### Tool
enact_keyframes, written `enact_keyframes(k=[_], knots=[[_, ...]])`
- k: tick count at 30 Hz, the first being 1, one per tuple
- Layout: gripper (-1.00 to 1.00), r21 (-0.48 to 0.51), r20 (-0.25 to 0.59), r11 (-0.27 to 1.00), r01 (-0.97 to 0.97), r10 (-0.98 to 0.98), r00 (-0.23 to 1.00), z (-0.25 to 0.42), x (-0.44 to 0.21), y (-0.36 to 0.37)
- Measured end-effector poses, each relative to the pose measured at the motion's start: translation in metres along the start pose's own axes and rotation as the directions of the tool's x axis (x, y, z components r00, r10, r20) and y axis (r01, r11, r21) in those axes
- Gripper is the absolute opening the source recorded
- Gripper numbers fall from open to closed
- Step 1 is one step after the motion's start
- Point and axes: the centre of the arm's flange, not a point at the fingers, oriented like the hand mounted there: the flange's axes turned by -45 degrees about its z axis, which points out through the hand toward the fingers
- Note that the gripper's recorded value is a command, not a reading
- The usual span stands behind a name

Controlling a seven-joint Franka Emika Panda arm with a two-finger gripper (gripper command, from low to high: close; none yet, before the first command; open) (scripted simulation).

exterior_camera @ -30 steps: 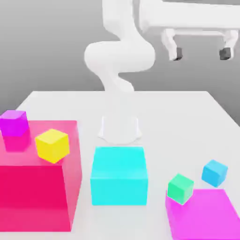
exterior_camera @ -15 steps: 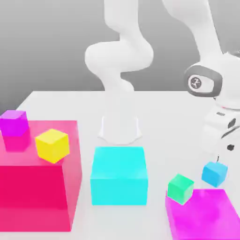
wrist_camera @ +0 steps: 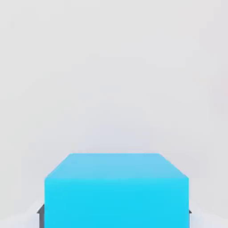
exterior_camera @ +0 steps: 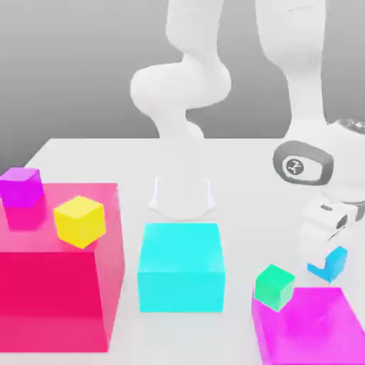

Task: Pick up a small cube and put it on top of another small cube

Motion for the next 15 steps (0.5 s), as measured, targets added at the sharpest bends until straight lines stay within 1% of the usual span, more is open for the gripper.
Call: enact_keyframes(k=[2,3,8,12,15], knots=[[-1.0,-0.005,0.001,1.0,-0.007,0.007,1.0,-0.02,0.0,0.005],[-1.0,-0.014,0.001,0.999,-0.042,0.042,0.999,-0.031,0.006,0.022],[-1.0,-0.052,0.0,0.939,-0.339,0.339,0.941,-0.094,0.018,0.173],[-1.0,-0.059,-0.002,0.85,-0.524,0.525,0.851,-0.154,-0.009,0.276],[-1.0,-0.049,-0.003,0.768,-0.638,0.639,0.769,-0.198,-0.047,0.339]])
